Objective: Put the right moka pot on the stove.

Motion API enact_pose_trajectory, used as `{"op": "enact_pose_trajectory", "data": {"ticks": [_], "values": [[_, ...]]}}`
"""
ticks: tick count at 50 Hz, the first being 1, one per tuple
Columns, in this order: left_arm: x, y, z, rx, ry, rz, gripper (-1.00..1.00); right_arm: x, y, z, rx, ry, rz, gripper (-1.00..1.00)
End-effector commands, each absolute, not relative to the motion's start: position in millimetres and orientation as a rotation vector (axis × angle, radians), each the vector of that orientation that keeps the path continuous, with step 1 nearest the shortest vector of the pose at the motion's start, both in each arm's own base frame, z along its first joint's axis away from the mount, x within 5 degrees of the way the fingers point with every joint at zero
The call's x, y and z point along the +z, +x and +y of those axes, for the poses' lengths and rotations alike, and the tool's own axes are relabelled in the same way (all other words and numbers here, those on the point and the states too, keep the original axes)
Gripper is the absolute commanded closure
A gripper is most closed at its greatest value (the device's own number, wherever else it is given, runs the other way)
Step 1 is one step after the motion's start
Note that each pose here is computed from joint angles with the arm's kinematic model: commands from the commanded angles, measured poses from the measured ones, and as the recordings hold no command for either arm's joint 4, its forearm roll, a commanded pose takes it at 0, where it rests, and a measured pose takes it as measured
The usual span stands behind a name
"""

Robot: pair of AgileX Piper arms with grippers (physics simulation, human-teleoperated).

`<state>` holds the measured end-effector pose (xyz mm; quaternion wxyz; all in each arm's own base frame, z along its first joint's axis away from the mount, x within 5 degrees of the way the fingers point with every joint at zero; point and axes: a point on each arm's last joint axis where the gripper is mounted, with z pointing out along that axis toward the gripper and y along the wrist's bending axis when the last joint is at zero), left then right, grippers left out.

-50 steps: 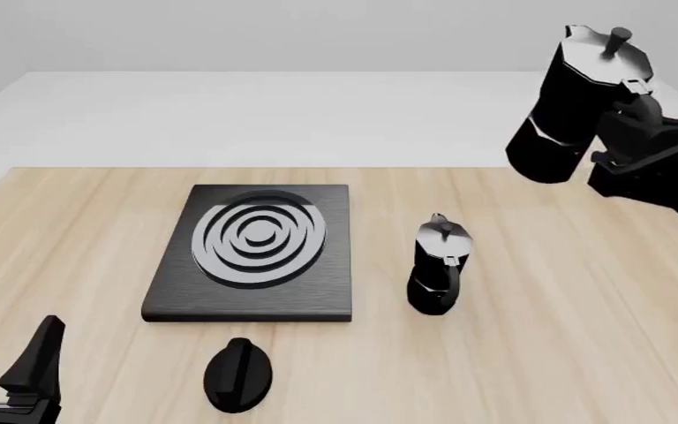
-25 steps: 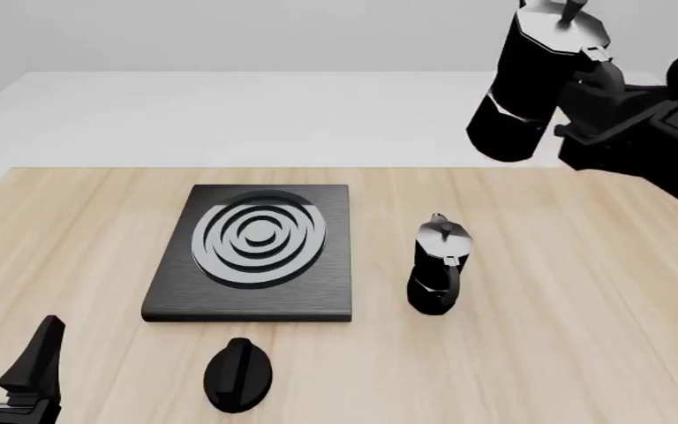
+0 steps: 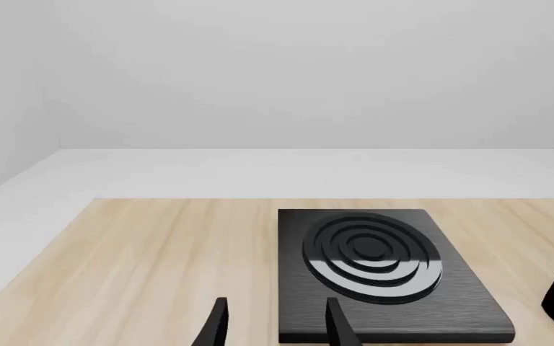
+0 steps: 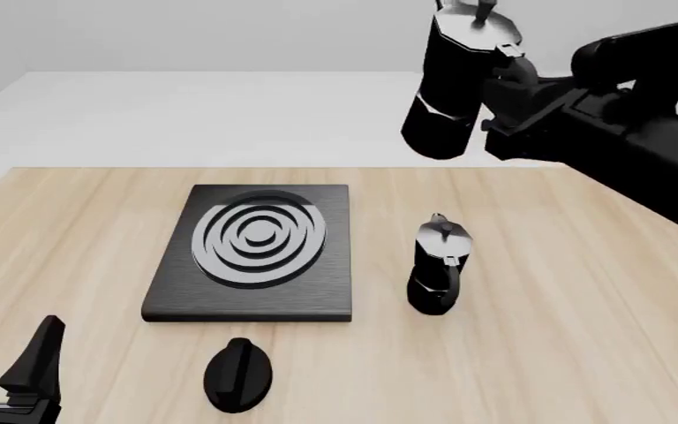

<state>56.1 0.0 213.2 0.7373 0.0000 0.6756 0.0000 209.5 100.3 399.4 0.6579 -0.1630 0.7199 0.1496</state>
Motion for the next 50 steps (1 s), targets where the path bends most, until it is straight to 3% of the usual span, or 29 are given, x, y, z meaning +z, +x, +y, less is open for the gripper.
{"op": "enact_pose_trajectory", "data": {"ticks": [1, 50], "values": [[213.2, 56.1, 0.0, 0.0, 0.0, 1.484, -1.0, 405.3, 218.8, 121.1, 0.397, -0.401, 1.597, 1.0], [213.2, 56.1, 0.0, 0.0, 0.0, 1.484, -1.0, 347.2, 274.6, 215.5, 0.493, -0.571, 1.703, 1.0]]}}
